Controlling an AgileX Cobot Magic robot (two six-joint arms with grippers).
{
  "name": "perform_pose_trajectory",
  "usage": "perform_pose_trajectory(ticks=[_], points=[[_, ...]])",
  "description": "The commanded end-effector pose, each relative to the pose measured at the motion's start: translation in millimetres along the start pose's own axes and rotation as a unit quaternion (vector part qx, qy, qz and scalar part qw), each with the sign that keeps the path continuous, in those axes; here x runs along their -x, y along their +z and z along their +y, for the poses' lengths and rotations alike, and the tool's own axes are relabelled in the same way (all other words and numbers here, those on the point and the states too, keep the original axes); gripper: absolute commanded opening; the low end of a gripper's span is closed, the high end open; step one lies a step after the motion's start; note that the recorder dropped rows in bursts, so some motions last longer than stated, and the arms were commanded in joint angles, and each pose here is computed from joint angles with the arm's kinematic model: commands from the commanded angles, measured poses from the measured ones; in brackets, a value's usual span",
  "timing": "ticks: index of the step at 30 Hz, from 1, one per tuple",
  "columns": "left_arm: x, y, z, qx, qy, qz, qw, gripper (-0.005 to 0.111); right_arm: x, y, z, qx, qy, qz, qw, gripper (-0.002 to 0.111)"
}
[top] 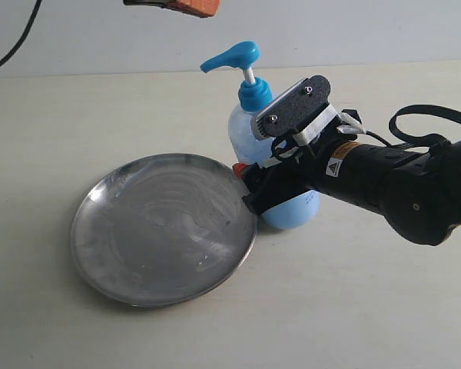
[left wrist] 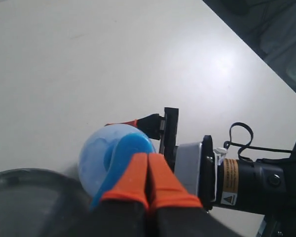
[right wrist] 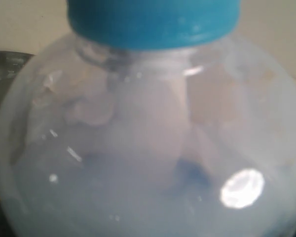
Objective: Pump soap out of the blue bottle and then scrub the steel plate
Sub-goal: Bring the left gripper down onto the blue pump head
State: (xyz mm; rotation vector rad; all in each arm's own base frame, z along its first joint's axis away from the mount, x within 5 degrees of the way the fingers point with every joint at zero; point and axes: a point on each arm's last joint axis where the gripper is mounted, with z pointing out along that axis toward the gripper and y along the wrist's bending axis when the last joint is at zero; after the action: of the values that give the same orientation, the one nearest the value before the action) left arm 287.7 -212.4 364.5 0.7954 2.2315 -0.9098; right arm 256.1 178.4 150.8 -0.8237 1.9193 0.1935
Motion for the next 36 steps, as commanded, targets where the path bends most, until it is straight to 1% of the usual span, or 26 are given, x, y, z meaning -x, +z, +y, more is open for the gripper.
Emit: perform_pose_trajectory(ticks=[1, 2, 5, 16, 22, 29, 36], points=[[2.5, 10.5, -13.0, -0.021, 0.029, 0.012, 0.999, 0.000, 15.1, -2.1, -2.3, -0.012, -0.006, -0.057, 0.998, 0.000], [3.5, 12.4, -16.1, -0.025, 0.034, 0.012, 0.999, 0.000, 15.1, -2.1, -2.3, -0.012, -0.006, -0.057, 0.998, 0.000], [4.1, 19.4, -17.3, -0.027, 0.037, 0.018, 0.999, 0.000, 15.1, -2.1, -2.3, -0.012, -0.006, -0.057, 0.998, 0.000], [3.2, 37.4, -5.7, -0.017, 0.024, 0.021, 0.999, 0.000, 15.1, -2.1, -2.3, -0.012, -0.006, -0.057, 0.998, 0.000], [5.6, 38.3, -3.9, -0.009, 0.022, 0.008, 1.000, 0.000, 15.4, -2.1, -2.4, -0.012, -0.006, -0.059, 0.998, 0.000], [5.5, 38.3, -4.0, -0.010, 0.022, 0.009, 1.000, 0.000, 15.4, -2.1, -2.4, -0.012, -0.006, -0.059, 0.998, 0.000], [0.7, 43.7, -1.6, -0.014, 0.021, 0.032, 0.999, 0.000, 15.4, -2.1, -2.4, -0.012, -0.006, -0.059, 0.998, 0.000]])
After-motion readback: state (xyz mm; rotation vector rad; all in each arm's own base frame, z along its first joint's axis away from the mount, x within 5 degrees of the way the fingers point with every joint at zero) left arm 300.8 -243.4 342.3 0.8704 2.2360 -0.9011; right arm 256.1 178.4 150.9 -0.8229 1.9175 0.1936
